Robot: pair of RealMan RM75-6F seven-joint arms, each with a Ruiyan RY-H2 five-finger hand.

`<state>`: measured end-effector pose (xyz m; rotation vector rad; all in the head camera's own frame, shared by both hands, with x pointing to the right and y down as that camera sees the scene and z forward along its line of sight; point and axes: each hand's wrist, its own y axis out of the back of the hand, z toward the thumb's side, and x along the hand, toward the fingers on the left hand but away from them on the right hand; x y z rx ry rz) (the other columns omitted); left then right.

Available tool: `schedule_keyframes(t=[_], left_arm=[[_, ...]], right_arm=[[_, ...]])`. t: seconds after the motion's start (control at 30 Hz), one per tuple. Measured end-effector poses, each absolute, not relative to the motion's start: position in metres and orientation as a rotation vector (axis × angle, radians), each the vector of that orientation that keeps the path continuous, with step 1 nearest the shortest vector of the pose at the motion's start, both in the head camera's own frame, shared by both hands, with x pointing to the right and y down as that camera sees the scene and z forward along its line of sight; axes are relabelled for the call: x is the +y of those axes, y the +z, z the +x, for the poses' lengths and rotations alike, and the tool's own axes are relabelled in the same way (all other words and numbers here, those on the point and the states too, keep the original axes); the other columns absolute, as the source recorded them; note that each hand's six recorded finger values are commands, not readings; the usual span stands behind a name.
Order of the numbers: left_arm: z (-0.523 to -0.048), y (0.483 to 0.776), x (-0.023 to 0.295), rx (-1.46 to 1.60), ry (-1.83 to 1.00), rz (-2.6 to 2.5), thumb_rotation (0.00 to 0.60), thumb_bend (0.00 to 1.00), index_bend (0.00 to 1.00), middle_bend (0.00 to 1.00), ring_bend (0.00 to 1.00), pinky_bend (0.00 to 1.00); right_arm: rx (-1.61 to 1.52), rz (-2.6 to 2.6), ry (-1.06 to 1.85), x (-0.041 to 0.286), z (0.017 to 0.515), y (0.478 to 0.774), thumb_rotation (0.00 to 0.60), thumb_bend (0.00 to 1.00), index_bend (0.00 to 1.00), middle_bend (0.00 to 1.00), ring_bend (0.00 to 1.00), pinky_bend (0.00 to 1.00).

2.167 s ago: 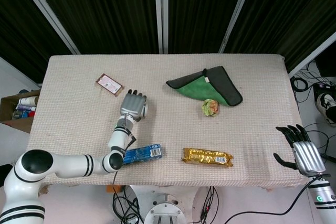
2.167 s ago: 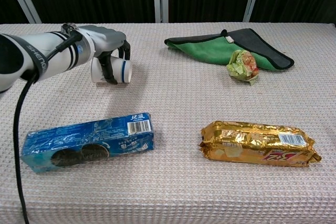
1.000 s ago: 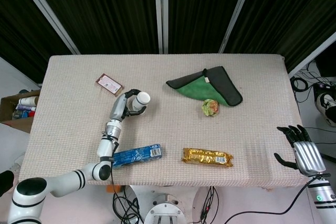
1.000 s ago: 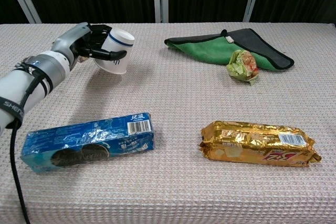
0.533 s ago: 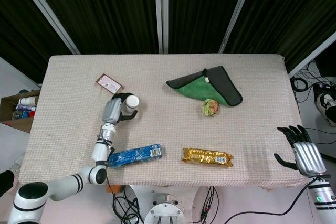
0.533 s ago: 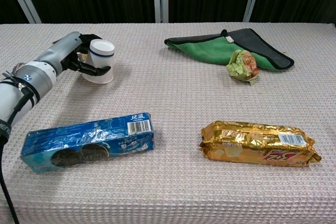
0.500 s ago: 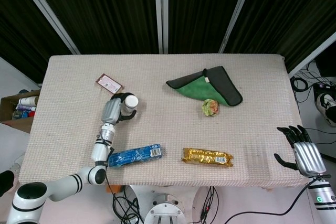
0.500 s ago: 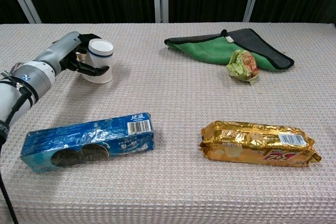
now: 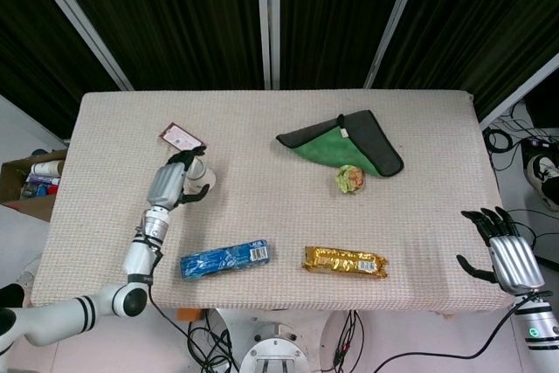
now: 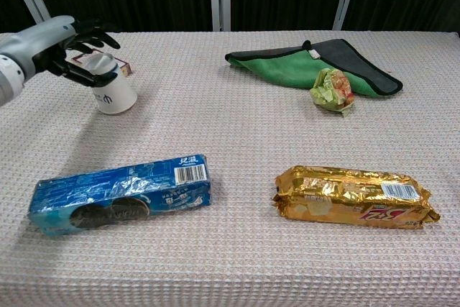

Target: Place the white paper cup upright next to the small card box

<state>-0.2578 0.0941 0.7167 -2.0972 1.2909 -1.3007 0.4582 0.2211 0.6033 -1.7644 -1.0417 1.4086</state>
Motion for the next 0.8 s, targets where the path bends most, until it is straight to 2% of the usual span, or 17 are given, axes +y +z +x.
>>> schedule_keyframes(t=[0.23,0.5,0.63,0.8], left_arm=[[-0.292,0.707,0.097,1.324,-1.44,-2.074,0.6,0.3,0.12,0.17,0.12,0.14],[-0.35,0.662,0.101,1.288,-1.458,-1.777,0.6,0.28,0.17,0.17,0.12,0.14],[-0.39,0.634,0.122,1.253,-1.47,-1.58,0.6,0.28,0.18,0.17,0.12,0.14],[-0.435,0.605,0.173,1.119,-1.522,-1.468,0.6,0.28,0.21,0.18,0.12,0.14]], right_arm=[[-1.04,-1.769,1.401,0.221,0.458,0.603,0.6,0.19,0.17,0.21,0.07,0.09],[-1.043,-1.716,1.402,0.213,0.469,0.589,0.6,0.19,0.17,0.21,0.07,0.09],[-1.054,-1.702,1.39,0.206,0.47,0.585,0.6,0.19,0.17,0.21,0.07,0.09],[-1.061,-1.708,1.374,0.201,0.466,0.585,0.6,0.19,0.17,0.21,0.07,0.09]])
